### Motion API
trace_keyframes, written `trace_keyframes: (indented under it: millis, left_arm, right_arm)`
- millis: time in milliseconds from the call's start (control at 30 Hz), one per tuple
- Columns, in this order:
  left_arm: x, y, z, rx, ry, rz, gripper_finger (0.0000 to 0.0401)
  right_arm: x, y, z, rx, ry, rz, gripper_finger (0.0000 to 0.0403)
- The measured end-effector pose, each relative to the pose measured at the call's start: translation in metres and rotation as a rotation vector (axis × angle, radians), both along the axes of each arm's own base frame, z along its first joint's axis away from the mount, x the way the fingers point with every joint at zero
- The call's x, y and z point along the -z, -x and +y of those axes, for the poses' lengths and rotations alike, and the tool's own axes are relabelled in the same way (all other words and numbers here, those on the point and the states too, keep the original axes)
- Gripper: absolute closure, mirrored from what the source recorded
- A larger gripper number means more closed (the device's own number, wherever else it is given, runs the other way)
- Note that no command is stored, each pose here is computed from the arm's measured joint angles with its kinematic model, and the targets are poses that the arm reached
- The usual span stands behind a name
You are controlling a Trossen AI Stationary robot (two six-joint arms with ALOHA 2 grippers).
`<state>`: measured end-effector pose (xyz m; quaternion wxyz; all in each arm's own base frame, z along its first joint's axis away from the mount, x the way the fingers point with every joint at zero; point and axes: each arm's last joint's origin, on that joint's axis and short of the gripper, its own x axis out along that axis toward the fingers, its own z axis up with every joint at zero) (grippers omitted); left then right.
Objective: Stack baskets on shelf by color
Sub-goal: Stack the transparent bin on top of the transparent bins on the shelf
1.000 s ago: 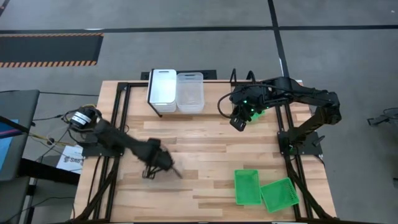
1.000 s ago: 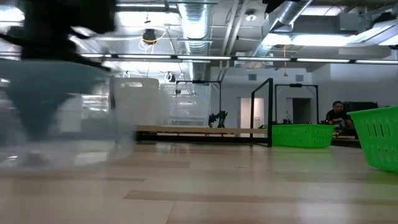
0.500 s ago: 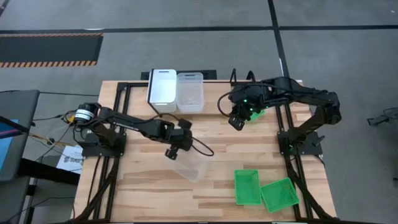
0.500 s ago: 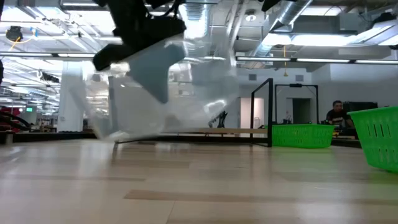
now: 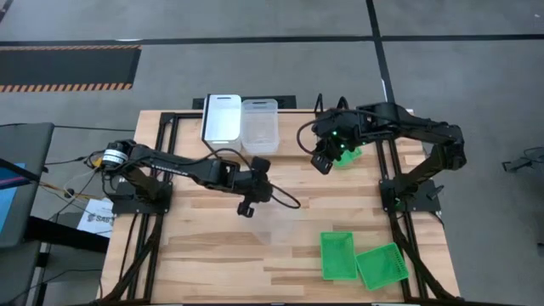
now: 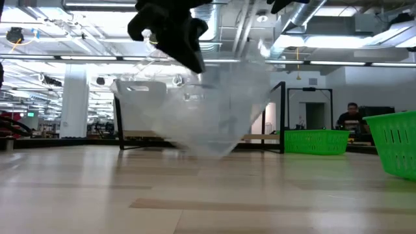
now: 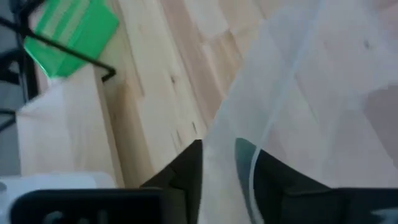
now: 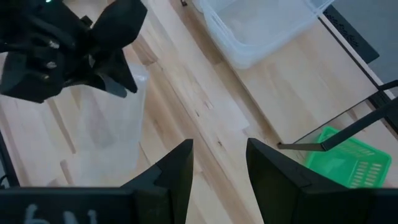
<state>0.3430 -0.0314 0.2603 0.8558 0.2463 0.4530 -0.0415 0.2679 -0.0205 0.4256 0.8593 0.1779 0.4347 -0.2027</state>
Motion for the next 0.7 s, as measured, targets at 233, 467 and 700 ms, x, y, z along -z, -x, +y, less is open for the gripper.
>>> trace_keyframes:
  millis: [233, 467, 700]
  left_arm:
    - [-0.003, 0.001, 0.002, -0.077, 0.042, -0.025, 0.0255]
    - [-0.005, 0.001, 0.003, -0.120, 0.051, -0.052, 0.0240]
    - [-0.059, 0.018, 0.011, -0.394, 0.073, -0.200, 0.0238]
  right_arm:
    - [-0.001, -0.001, -0.005, 0.016, 0.002, -0.017, 0.0233]
    - [-0.002, -0.002, -0.006, 0.021, 0.004, -0.030, 0.0233]
    - [0.022, -0.021, -0.008, 0.085, -0.041, -0.101, 0.0233]
